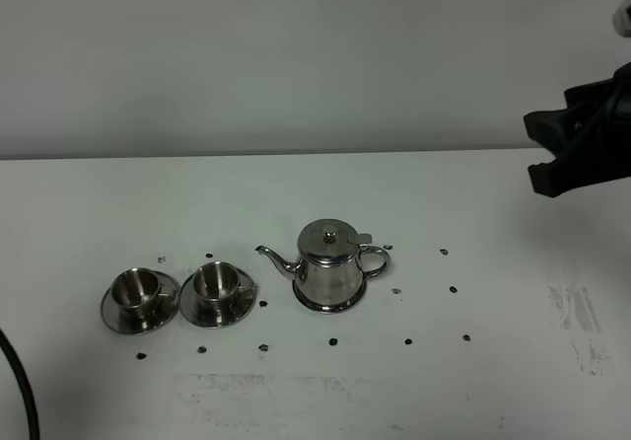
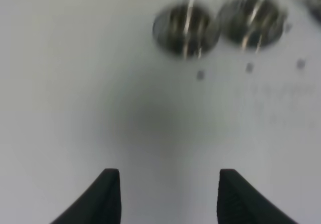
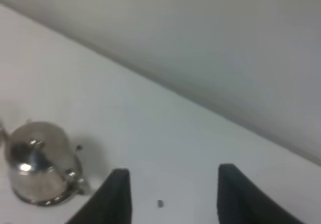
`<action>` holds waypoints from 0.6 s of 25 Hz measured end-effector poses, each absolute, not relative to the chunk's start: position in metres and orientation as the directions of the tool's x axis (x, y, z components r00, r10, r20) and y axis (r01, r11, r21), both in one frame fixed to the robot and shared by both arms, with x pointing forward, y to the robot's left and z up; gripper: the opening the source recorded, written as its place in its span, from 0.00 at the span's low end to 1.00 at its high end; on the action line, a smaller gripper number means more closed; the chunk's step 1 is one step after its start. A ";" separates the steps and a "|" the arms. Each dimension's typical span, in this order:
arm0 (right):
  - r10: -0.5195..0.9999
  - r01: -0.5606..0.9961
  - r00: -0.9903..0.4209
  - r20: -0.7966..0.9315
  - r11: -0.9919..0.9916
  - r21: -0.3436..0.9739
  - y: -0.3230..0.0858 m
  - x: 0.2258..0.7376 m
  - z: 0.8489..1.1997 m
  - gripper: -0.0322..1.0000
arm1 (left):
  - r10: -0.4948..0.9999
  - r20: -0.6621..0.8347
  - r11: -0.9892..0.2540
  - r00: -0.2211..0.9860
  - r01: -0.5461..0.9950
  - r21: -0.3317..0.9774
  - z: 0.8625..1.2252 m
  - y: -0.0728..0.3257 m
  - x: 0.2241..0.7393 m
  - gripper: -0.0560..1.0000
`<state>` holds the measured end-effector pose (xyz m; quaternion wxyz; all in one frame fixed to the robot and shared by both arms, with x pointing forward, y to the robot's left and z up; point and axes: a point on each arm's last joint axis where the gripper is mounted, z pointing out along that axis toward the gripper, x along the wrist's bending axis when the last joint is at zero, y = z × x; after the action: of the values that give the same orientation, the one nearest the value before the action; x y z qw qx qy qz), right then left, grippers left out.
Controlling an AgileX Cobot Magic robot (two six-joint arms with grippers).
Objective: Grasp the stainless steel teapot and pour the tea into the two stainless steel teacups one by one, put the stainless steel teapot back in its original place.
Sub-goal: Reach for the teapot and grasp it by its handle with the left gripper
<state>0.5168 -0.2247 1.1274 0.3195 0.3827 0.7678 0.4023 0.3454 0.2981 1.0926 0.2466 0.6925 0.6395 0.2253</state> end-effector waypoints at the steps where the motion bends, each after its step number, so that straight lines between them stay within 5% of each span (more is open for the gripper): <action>1: 0.838 0.329 -0.514 -0.182 0.389 0.860 -0.221 0.515 1.124 0.42 | 0.997 -0.011 -0.053 0.076 0.784 0.619 1.088 0.298 0.339 0.52; 15: 0.793 0.335 -0.585 -0.170 0.427 0.840 -0.205 0.508 1.115 0.41 | 0.996 -0.043 -0.025 0.075 0.724 0.689 1.045 0.293 0.266 0.52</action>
<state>0.5081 -0.2049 1.1149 0.2858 0.3549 0.7947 0.4009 0.2664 0.2928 1.0455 0.2857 0.6752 0.6370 0.2379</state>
